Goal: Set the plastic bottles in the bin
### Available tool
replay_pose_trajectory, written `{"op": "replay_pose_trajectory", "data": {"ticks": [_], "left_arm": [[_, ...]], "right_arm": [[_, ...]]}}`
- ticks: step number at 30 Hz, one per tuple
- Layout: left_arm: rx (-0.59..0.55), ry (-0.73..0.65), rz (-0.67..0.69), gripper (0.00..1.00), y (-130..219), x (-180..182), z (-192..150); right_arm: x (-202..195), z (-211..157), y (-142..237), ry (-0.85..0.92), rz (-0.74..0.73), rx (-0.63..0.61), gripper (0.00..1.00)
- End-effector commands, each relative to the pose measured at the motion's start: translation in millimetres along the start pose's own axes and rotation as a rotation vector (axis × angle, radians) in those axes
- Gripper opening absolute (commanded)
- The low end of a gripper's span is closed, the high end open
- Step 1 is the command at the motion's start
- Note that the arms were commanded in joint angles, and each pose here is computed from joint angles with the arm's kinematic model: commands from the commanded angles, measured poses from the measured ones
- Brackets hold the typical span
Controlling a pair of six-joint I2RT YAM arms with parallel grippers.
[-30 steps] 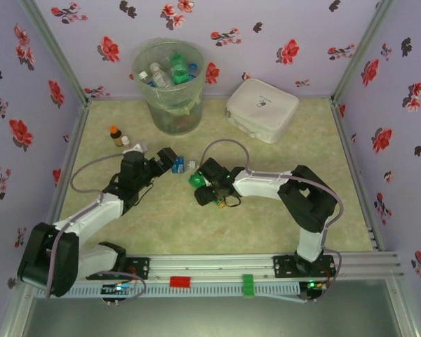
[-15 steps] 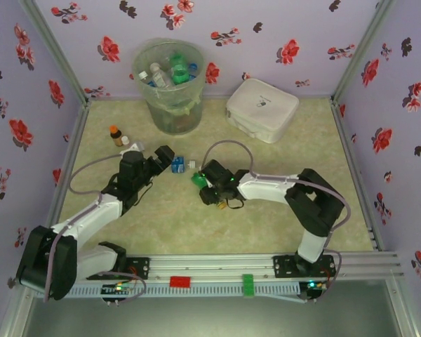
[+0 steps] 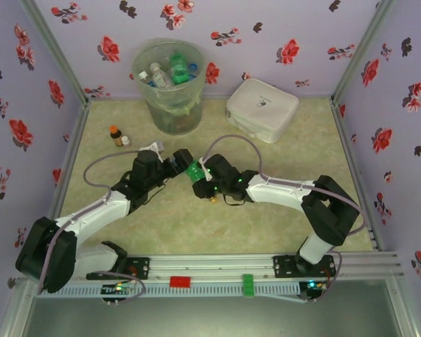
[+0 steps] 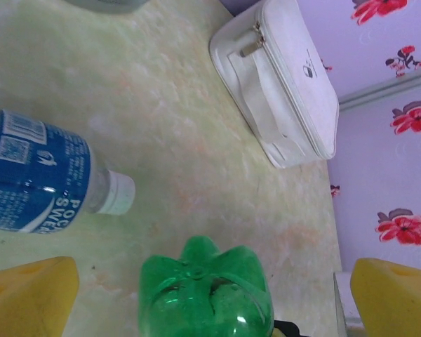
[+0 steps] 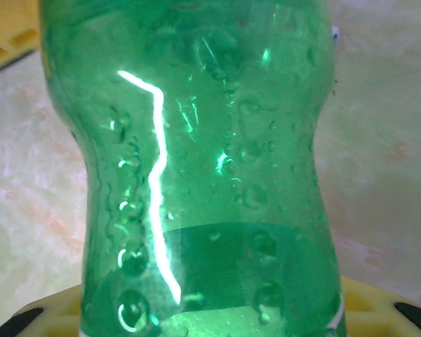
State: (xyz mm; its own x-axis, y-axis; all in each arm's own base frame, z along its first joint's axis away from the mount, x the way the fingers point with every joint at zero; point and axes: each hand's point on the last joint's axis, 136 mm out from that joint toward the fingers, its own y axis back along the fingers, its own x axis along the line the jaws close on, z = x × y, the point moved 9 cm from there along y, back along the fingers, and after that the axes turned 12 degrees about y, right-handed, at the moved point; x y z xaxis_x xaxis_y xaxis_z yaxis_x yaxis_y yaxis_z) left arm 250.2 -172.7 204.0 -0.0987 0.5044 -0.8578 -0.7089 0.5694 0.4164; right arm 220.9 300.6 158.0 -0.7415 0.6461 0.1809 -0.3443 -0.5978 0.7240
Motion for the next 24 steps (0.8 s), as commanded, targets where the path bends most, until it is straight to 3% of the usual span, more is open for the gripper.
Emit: {"op": "replay_pose_trajectory", "data": {"ticks": [1,7,18,24], "left_arm": [[-0.013,-0.027,-0.013,1.0,-2.4,-9.4,0.9],[-0.002,-0.017,0.023,1.0,-8.9,-1.0,-6.1],[-0.012,0.02,0.006,0.97,-19.0,-2.8,-11.2],[-0.064,0.121,-0.026,0.94,-16.7,3.3,-10.3]], "right_arm": [[12.3,17.8,12.1,-0.005,0.089,-0.09,0.39],[16.8,24.9,16.5,-0.02,0.137,-0.158,0.4],[21.1,36.8,6.3,-0.012,0.183,-0.167,0.41],[21.6,43.4,5.8,-0.033,0.197,-0.217,0.43]]}}
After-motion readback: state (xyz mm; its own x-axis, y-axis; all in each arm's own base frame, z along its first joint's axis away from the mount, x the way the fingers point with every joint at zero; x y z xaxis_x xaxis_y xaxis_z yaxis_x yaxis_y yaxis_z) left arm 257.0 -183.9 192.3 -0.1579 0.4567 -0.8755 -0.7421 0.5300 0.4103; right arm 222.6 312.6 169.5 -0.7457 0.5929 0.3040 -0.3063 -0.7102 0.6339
